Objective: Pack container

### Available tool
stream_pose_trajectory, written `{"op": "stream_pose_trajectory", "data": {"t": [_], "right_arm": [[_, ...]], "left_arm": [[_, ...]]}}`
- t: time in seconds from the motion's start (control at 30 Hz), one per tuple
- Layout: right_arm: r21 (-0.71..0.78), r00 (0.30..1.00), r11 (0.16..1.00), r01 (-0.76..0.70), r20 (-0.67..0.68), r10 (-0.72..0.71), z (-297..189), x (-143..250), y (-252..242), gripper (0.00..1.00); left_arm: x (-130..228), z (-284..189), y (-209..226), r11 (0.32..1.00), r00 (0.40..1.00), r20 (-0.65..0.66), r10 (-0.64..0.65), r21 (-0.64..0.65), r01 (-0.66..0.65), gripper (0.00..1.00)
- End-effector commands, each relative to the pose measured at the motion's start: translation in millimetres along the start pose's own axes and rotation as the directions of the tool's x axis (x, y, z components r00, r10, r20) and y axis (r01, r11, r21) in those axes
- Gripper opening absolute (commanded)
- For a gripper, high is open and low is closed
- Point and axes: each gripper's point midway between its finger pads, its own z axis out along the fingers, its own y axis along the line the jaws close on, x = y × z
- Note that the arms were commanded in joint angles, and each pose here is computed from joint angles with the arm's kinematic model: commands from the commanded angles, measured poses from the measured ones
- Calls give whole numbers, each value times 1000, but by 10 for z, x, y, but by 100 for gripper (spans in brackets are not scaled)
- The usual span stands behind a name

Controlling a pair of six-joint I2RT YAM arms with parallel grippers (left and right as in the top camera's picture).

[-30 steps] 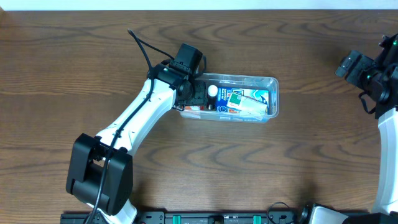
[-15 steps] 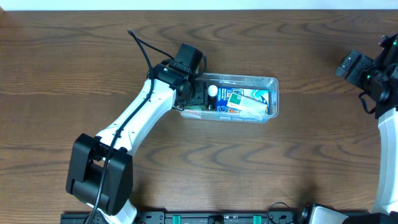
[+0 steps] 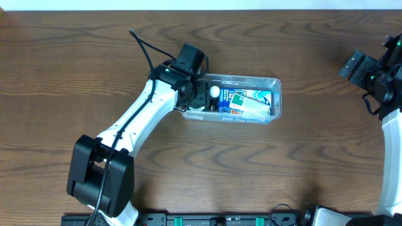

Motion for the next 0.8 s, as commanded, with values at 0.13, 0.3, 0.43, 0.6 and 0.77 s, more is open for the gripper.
{"op": "stream_pose_trajectory", "data": {"t": [0.13,0.3,0.43,0.6,0.77], "right_arm": [[3,1000,1000,-14,8,14,-20,-32,-10,99],[3,1000,1000,-14,8,14,-20,-32,-10,99],[3,1000,1000,-14,8,14,-20,-32,-10,99],[3,1000,1000,-14,8,14,-20,-32,-10,99],[3,1000,1000,-14,8,14,-20,-32,-10,99]], "left_arm": [[-17,-225,34,1000,1000,25,-8,-12,8,83],[1,-690,78,998,994,88,57,-5,-56,99],[35,-1150,234,999,984,172,37,-34,-32,98],[164,-1714,286,1000,959,283,28,-5,-28,98],[418,-2070,343,999,945,325,28,11,-33,98]]}}
